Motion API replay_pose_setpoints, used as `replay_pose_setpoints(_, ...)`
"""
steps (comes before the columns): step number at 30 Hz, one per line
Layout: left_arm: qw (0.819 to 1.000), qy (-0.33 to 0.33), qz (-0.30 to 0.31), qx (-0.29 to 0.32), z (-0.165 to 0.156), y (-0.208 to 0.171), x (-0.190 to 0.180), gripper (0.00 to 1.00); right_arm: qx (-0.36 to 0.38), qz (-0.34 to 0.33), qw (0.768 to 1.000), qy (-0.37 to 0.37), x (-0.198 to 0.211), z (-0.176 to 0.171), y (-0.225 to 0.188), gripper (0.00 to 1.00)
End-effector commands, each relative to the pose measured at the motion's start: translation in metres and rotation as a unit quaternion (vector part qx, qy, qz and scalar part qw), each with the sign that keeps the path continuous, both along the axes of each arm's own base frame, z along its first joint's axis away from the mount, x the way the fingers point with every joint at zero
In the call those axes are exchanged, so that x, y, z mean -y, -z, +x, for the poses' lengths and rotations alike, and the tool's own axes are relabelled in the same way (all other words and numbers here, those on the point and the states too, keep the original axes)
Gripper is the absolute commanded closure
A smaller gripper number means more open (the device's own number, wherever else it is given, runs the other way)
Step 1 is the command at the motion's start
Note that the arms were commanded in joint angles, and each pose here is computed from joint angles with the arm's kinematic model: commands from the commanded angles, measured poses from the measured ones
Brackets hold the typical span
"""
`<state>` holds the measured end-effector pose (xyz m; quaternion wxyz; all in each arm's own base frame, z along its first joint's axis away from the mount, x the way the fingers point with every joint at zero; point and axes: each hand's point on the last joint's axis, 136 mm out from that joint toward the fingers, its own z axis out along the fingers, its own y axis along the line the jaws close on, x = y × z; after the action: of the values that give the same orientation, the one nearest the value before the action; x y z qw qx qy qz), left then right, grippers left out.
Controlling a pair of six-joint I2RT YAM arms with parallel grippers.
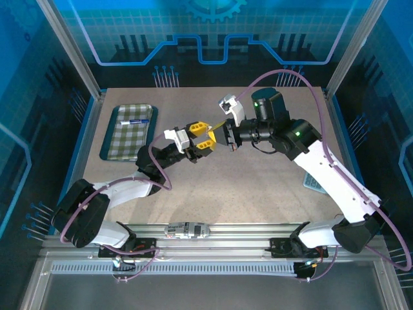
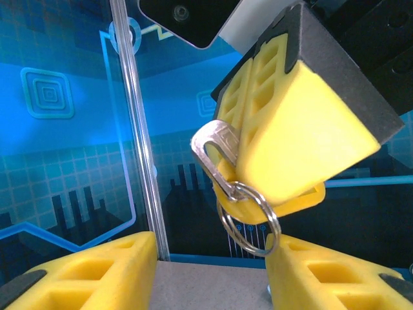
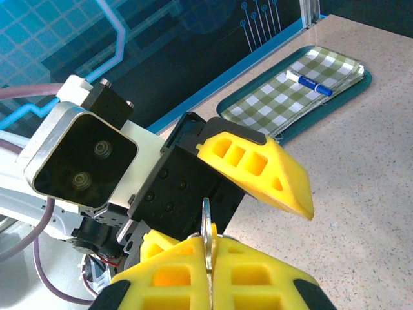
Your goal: Remove the keys from the keyring
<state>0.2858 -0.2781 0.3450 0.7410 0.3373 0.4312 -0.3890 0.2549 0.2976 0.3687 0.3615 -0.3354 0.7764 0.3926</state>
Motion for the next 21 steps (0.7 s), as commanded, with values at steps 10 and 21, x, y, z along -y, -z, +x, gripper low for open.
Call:
replay_pose_setpoints(10, 0.998, -0.001, -0.016, 0.053, -0.011, -0.027, -0.002, 0.59, -0.014, 0.004, 1.000, -0.009, 0.001, -0.004, -0.004, 1.00)
replay_pose_setpoints(21, 0.997, 0.012, -0.014, 0.071, -0.021, -0.034, -0.003, 0.84, -0.020, -0.001, 1.000, -0.006, 0.005, -0.006, 0.002, 1.00)
